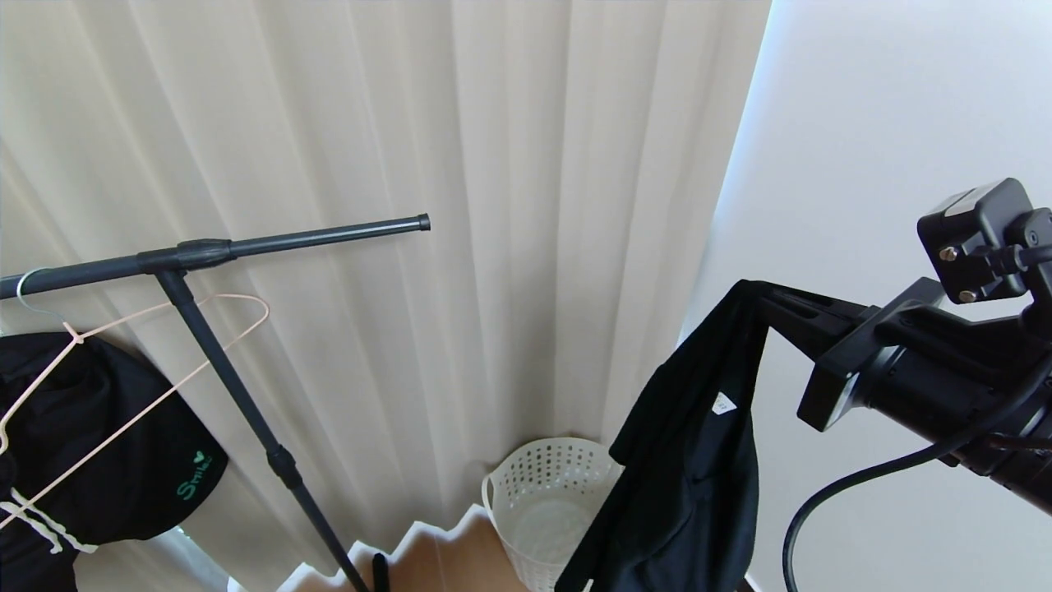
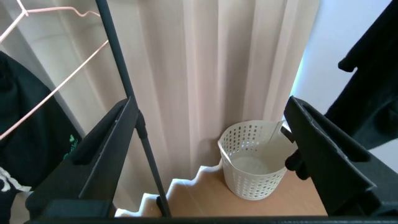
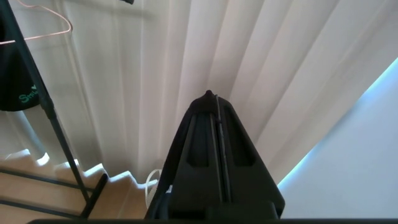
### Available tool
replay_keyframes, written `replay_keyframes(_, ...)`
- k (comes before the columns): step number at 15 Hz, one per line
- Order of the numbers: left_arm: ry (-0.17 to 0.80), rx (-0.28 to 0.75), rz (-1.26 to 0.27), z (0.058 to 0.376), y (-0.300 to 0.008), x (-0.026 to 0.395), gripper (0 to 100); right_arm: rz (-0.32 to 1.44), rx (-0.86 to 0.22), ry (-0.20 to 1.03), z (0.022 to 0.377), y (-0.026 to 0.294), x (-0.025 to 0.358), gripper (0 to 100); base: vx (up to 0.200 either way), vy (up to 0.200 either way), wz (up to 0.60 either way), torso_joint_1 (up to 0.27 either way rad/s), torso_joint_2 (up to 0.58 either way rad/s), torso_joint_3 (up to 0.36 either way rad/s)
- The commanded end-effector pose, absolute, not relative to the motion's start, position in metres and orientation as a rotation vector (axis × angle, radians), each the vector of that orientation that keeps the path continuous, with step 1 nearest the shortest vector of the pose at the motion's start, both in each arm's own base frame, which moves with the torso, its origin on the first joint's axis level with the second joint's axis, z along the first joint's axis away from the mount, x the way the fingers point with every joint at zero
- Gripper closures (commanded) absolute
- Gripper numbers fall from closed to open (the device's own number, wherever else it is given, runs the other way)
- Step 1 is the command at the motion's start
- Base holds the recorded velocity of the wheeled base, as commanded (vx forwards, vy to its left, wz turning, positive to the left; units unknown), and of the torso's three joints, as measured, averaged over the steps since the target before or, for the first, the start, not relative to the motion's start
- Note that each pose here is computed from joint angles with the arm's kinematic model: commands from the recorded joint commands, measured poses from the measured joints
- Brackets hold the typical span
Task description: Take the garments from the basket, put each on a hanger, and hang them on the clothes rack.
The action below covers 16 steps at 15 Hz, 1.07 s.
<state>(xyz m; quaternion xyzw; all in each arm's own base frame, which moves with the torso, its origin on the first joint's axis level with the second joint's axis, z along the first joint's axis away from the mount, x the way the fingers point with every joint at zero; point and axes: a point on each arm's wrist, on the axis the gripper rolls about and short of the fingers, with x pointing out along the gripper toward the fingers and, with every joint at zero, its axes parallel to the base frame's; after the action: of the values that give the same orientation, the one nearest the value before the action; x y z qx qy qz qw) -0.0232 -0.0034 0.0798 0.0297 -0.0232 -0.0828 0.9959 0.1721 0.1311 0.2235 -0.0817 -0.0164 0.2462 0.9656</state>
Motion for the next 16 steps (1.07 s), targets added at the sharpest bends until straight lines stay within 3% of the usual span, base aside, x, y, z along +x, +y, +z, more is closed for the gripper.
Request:
replay_keyframes(1,-0.048,0.060,-0.166,0.0799,-0.0034,-0.0232,0,0.498,-0.166,-0.036,0.2239,0.1305,0.1713,100,0.000,0.000,0.00,0.000,0.00,0.000)
replay_keyframes(10,-0.048,0.060,-0.171,0.0799,-0.0035,-0.0232,0,0.498,-0.166,-0.037,0.2242,0.1303,0.1710,100,0.000,0.000,0.60,0.002,0.00,0.002)
replay_keyframes(13,-0.048,0.060,-0.171,0.0799,-0.0035,-0.0232,0,0.495,-0.164,-0.037,0.2243,0.1301,0.1718,100,0.000,0.000,0.00,0.000,0.00,0.000)
replay_keyframes(16,-0.048,0.060,-0.171,0.0799,-0.0035,-0.0232,0,0.486,-0.165,-0.035,0.2240,0.1285,0.1734,100,0.000,0.200,0.00,-0.001,0.00,0.007)
